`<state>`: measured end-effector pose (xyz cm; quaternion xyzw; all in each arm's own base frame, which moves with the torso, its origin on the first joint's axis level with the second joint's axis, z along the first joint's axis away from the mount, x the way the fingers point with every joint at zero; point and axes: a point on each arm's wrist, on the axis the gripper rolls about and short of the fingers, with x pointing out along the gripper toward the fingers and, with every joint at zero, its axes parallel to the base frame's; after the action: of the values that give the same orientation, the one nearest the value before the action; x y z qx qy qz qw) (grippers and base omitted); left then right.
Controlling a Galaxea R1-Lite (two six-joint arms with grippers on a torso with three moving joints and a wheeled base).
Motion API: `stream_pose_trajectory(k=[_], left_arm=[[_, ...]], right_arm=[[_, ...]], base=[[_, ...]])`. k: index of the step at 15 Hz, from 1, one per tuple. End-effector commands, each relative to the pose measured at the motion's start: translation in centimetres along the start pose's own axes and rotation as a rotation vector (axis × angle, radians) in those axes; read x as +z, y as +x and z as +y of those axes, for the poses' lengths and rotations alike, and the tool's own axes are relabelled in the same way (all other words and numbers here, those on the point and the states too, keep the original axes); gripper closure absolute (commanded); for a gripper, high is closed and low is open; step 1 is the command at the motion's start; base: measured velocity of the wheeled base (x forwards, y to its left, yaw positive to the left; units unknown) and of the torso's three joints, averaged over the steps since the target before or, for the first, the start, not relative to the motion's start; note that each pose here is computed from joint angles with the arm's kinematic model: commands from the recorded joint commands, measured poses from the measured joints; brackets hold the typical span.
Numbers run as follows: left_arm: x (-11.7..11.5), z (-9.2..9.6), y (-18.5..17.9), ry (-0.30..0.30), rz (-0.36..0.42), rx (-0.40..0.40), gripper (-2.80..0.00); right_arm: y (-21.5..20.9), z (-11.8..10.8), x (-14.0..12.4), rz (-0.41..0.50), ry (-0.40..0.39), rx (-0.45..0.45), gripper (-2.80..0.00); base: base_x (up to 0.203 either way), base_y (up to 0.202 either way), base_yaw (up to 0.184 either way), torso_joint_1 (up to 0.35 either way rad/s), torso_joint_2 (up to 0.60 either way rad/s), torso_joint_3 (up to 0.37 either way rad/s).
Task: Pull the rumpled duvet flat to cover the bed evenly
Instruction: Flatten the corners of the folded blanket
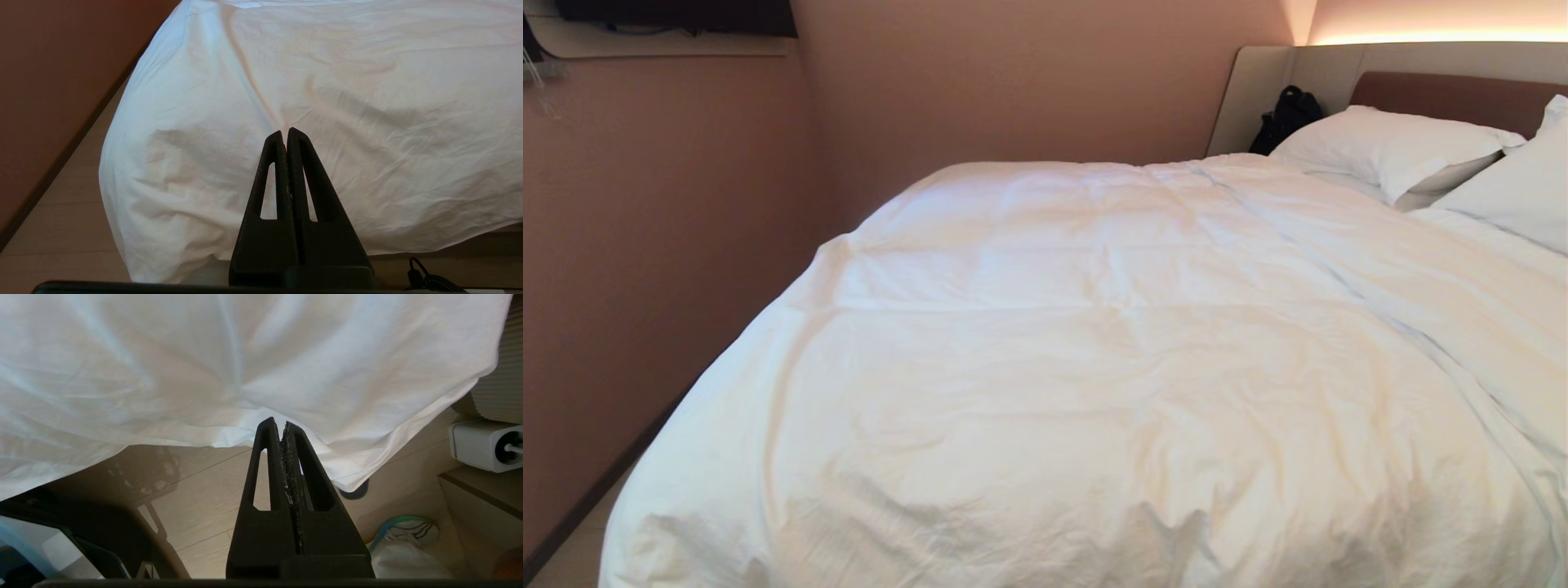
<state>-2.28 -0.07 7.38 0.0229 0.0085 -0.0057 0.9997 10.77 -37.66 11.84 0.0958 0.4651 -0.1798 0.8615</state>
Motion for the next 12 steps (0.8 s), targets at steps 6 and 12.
stream_pose_trajectory(k=[6, 12], left_arm=[[0.0, 0.0, 0.0, 0.000, 0.000, 0.000, 0.00], [0.0, 0.0, 0.0, 0.000, 0.000, 0.000, 0.00]], right_arm=[[1.2, -1.4, 0.0, 0.005, 0.013, -0.016, 0.00], [6.1, -3.8, -1.1, 0.018, 0.057, -0.019, 0.00]], base=[[0.000, 0.000, 0.000, 0.000, 0.00, 0.000], [0.000, 0.000, 0.000, 0.000, 0.00, 0.000]])
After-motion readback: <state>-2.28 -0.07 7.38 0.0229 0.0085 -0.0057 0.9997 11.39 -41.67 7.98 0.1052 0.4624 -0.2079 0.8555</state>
